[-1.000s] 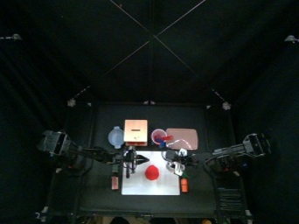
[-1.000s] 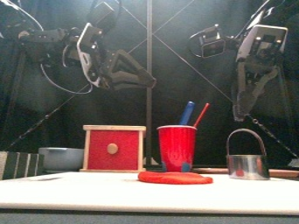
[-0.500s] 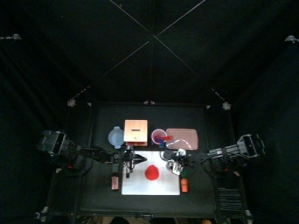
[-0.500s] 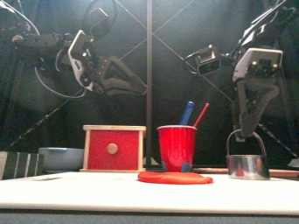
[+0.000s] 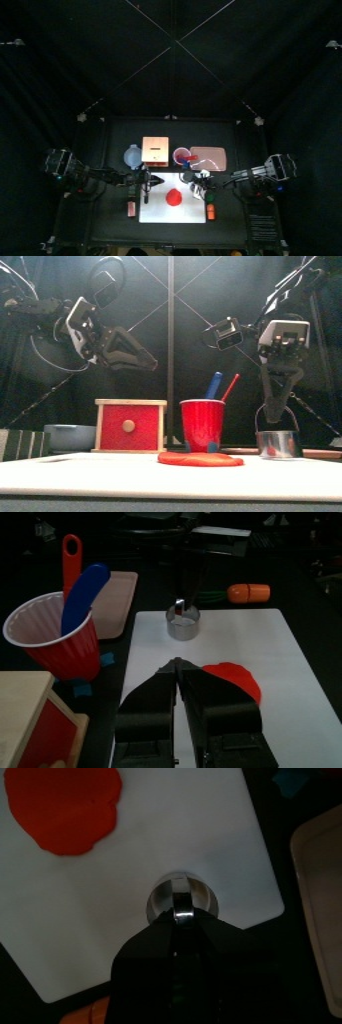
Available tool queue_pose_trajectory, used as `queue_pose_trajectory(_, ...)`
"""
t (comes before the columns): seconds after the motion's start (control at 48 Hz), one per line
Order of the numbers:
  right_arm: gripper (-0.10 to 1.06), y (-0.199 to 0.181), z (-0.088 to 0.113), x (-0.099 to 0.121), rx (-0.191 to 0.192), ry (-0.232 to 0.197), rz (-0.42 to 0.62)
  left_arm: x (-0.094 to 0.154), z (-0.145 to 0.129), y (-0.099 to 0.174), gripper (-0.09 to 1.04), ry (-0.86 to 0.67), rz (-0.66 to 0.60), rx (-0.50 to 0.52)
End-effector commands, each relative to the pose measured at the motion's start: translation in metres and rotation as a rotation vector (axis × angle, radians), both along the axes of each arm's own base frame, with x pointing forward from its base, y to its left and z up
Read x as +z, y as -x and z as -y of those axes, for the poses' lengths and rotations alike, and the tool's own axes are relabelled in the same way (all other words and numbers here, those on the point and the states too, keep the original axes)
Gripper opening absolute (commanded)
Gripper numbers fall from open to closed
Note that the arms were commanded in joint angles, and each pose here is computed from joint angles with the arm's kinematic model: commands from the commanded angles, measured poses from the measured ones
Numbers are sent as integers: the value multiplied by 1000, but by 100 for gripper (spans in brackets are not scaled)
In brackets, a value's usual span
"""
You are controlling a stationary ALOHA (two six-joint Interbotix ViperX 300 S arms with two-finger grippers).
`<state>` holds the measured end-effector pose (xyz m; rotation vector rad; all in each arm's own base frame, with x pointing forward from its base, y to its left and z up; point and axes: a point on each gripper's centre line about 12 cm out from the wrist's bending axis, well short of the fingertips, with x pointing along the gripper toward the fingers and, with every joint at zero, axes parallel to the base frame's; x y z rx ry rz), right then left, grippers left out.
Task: Get the cutter from the drawer then cut the dough then place the extra dough in the bowl
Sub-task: Cut the dough
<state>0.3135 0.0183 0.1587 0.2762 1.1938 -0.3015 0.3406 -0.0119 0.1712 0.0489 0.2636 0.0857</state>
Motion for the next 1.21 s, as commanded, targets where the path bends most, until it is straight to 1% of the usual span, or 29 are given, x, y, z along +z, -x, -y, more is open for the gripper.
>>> queue_pose_trajectory(0.021, 50, -11, -4, 23, 6, -8, 64, 1, 1, -4, 46, 0, 10, 1)
queue_pose_trajectory(0.292, 49, -41, -24, 51, 54, -18, 148, -10, 1, -4, 46, 8, -27, 9)
queue_pose_trajectory(0.375, 49, -51, -29, 54, 64, -18, 160, -10, 1, -3, 46, 6, -29, 8)
queue_pose_trajectory(0.479, 49, -65, -35, 51, 82, -13, 160, -11, -1, 1, 46, 4, -30, 13)
queue_pose_trajectory(0.583, 49, -77, -43, 49, 142, 3, 161, -13, -2, 6, 46, 3, -41, 14)
queue_pose_trajectory(0.667, 49, -89, -48, 49, 178, -3, 162, -14, -3, 11, 46, 4, -44, 15)
queue_pose_trajectory(0.792, 49, -101, -52, 48, 213, -15, 156, -14, -4, 18, 46, 5, -45, 17)
queue_pose_trajectory(0.938, 49, -112, -55, 39, 252, -10, 123, -14, -5, 25, 46, 11, -49, 22)
queue_pose_trajectory(1.021, 49, -113, -54, 34, 260, -7, 99, -14, -6, 30, 46, 17, -51, 29)
queue_pose_trajectory(1.208, 49, -116, -54, 33, 265, 2, 98, -13, -6, 33, 46, 25, -49, 37)
